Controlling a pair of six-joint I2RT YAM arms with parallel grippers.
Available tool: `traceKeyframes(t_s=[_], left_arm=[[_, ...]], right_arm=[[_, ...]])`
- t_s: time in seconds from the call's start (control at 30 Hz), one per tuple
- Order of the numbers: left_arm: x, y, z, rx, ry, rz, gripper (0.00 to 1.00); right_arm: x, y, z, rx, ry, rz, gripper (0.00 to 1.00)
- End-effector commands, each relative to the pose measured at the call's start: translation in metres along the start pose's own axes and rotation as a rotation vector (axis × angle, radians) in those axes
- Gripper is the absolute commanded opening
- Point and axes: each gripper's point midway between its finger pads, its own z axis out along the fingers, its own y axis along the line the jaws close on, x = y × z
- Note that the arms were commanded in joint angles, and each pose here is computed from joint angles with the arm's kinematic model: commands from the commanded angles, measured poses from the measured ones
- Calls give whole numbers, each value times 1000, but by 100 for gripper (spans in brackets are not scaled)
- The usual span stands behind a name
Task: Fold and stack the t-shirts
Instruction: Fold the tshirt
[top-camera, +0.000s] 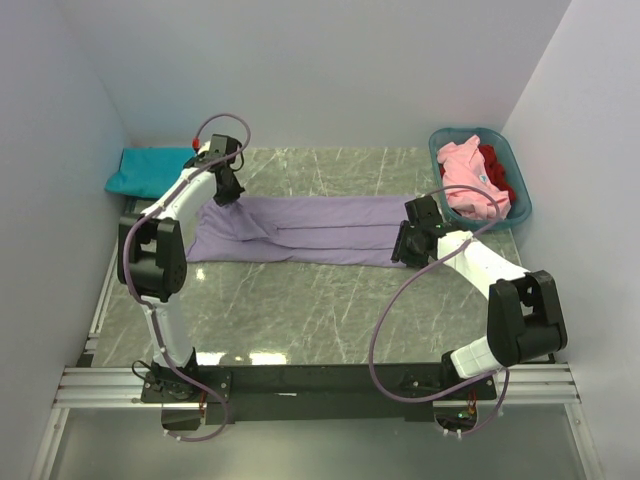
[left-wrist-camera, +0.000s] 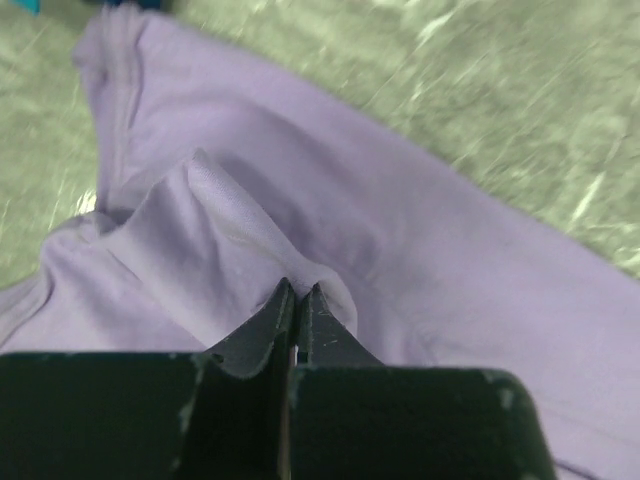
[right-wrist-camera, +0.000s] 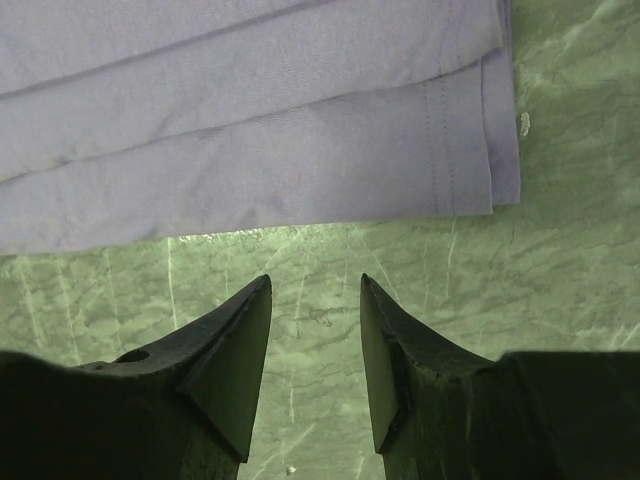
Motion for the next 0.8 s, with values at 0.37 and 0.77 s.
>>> traceKeyframes(t_s=[0.37,0.77], left_arm=[[-30,-43,10,149,-84,29,7],[-51,-30,-23,134,-132,-34,74]], right_arm=[[-16,8,1,-12,-37,-15,48],[-21,-2,1,1,-47,28,48]])
